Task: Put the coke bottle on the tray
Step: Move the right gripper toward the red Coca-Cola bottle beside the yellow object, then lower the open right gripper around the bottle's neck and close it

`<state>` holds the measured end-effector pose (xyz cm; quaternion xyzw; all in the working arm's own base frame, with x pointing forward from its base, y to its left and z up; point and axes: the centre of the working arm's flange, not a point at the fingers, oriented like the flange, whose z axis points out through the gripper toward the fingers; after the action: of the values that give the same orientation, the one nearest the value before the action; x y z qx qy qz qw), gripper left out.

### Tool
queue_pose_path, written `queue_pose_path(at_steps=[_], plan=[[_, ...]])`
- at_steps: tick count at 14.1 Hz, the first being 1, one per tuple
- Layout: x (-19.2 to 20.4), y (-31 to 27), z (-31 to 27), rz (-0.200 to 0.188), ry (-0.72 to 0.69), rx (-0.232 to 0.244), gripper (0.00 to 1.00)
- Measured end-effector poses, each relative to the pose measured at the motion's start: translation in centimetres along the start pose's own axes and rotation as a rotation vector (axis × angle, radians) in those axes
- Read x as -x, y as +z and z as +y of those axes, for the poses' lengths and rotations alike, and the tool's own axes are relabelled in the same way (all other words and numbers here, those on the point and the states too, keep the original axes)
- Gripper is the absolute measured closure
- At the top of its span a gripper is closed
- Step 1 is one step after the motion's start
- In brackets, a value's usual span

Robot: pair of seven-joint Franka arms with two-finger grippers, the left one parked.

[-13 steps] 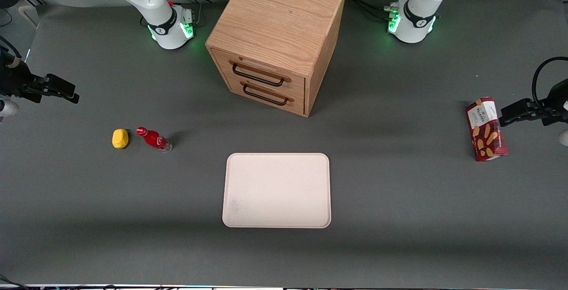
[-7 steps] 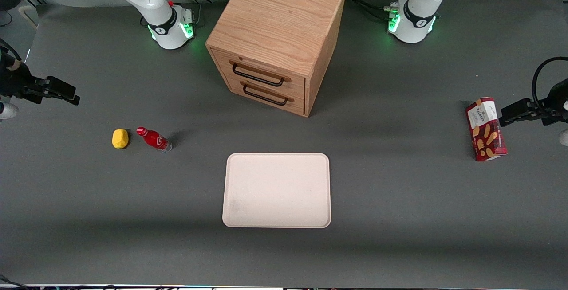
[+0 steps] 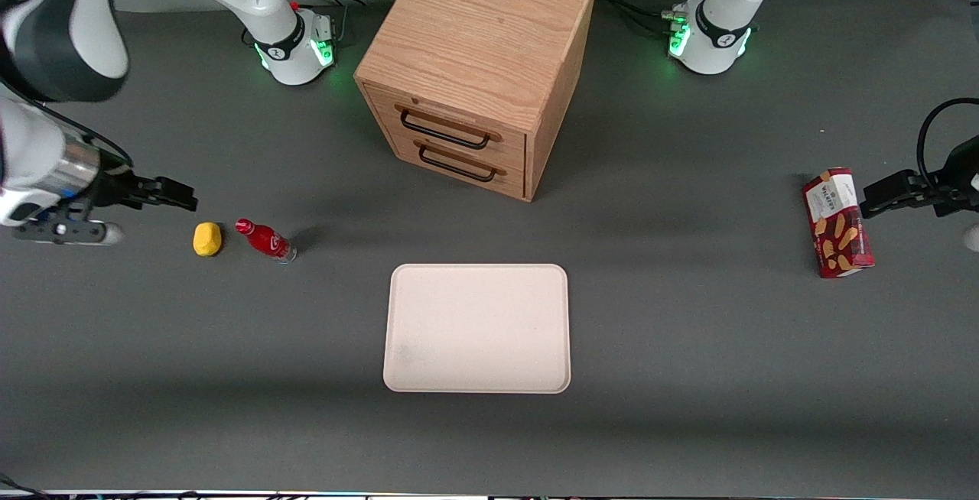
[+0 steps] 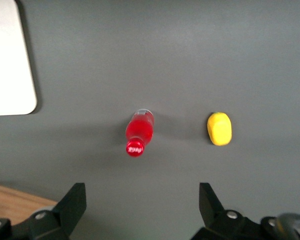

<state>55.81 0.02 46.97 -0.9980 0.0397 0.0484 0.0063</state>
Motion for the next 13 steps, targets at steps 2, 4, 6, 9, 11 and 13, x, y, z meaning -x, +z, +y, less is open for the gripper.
queue_pose_path(at_steps=[2, 4, 6, 9, 11, 13], plan=[[0.2, 3.9, -0.4, 0.031, -0.007, 0.000, 0.00], [0.6, 7.5, -1.0, 0.053, -0.019, 0.001, 0.00], [1.1, 10.5, -1.6, 0.058, -0.030, 0.005, 0.00], [1.3, 12.9, -2.0, 0.058, -0.039, 0.009, 0.00], [1.5, 13.8, -1.9, 0.068, -0.038, 0.009, 0.00], [1.7, 14.3, -1.9, 0.076, -0.038, 0.009, 0.00]])
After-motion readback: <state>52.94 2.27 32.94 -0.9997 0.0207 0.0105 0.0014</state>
